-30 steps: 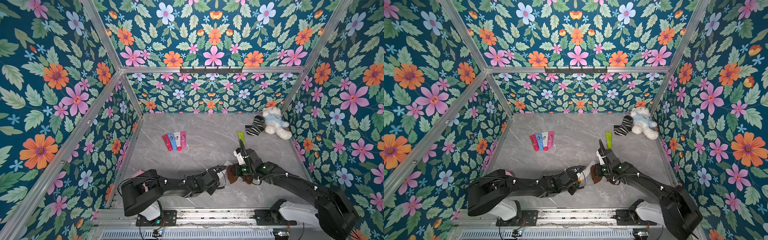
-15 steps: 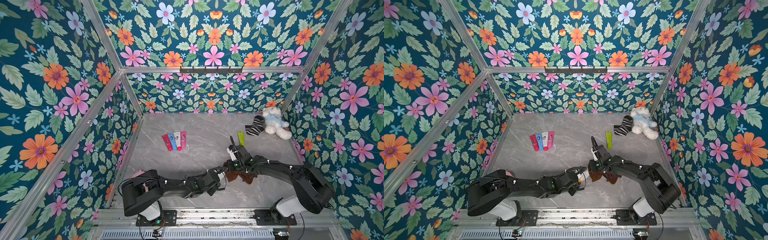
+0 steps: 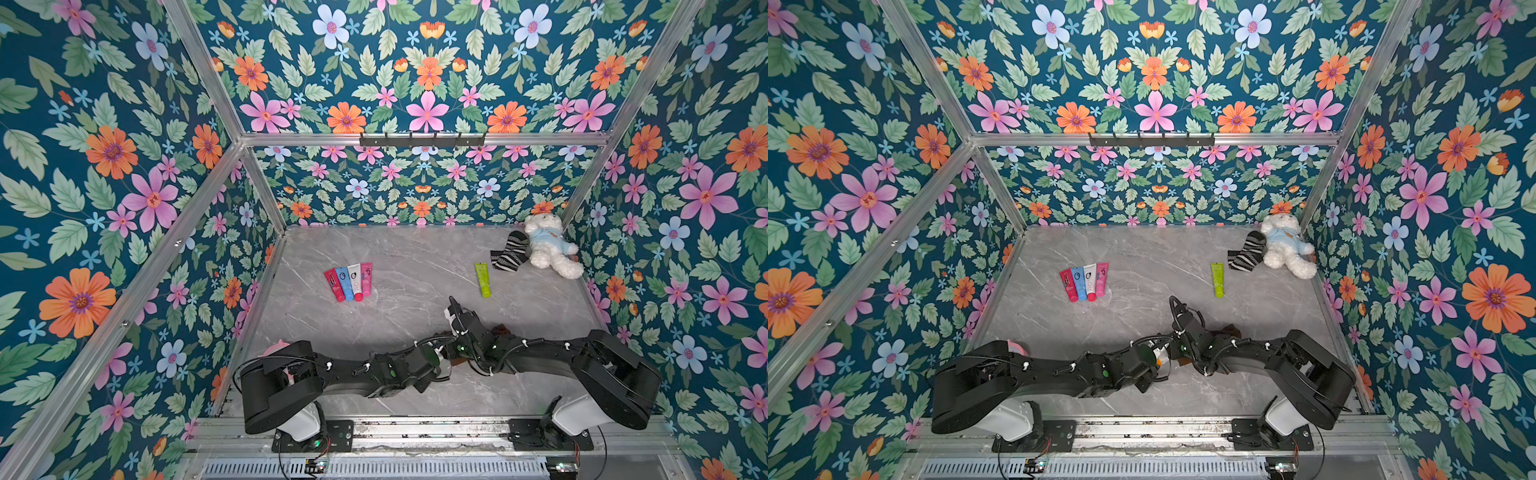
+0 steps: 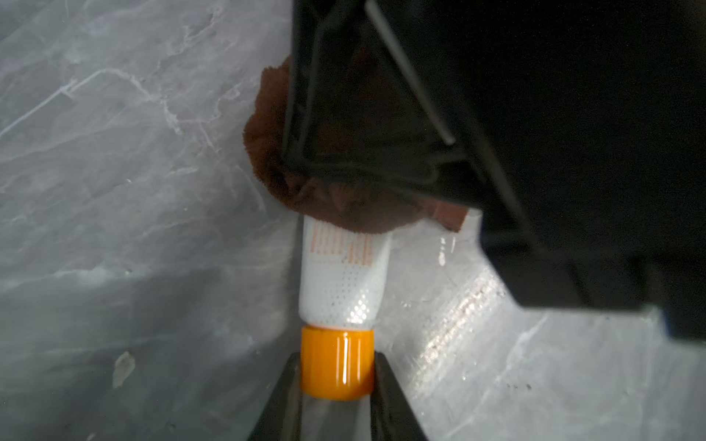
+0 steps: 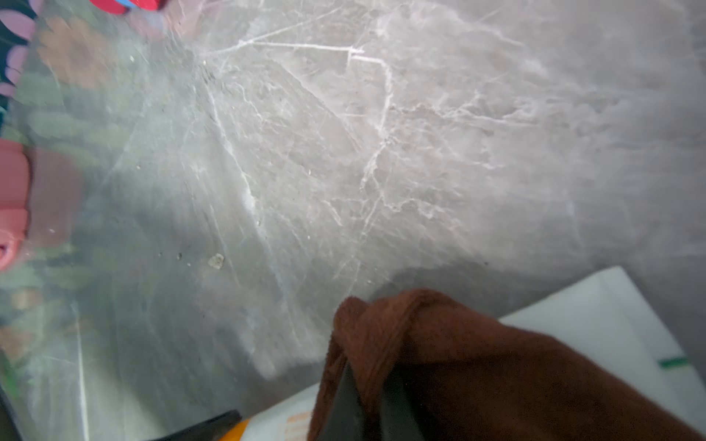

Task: Wipe the surface of the toothpaste tube
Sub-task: Wipe the dirt from the toothpaste tube.

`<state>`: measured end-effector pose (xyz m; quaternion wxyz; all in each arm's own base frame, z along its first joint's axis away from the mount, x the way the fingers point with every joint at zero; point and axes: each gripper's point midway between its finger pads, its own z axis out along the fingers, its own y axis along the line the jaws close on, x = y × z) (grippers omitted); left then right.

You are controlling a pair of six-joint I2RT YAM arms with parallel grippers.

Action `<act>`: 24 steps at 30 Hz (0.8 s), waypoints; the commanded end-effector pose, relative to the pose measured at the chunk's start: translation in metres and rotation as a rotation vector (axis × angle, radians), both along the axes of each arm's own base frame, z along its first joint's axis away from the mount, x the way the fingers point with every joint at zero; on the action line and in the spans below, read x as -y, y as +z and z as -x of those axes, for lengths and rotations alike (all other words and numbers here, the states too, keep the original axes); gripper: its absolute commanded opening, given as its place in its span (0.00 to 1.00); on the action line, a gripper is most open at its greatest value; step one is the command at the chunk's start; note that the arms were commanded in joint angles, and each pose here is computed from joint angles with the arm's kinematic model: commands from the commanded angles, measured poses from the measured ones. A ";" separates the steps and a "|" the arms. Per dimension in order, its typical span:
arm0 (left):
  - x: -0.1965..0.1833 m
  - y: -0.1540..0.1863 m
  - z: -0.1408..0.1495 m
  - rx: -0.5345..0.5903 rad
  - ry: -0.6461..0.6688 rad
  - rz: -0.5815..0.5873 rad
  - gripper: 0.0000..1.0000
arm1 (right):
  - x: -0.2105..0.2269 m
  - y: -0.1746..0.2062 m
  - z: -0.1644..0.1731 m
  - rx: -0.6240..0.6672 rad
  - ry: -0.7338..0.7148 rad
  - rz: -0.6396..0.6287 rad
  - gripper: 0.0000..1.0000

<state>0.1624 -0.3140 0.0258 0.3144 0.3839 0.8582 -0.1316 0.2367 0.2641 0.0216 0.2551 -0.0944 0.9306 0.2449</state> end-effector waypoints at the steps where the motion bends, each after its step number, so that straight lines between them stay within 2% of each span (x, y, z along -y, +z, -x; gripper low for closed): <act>1: 0.004 0.007 -0.008 0.044 0.003 0.022 0.00 | 0.008 -0.028 0.051 -0.250 0.079 0.001 0.00; 4: 0.004 0.008 -0.007 0.044 0.003 0.027 0.00 | 0.031 -0.028 0.032 -0.249 -0.002 -0.027 0.00; 9: 0.003 0.009 -0.006 0.044 0.003 0.039 0.00 | 0.074 -0.023 -0.001 -0.208 -0.128 0.044 0.00; 13: 0.004 0.009 -0.006 0.042 0.000 0.039 0.00 | 0.070 -0.014 -0.007 -0.191 -0.096 0.036 0.00; 19: 0.005 0.008 -0.008 0.046 0.005 0.035 0.00 | 0.036 -0.008 0.026 -0.221 0.030 -0.056 0.00; 24: 0.008 0.011 -0.008 0.046 0.003 0.050 0.00 | 0.001 0.009 0.063 -0.232 0.142 -0.191 0.00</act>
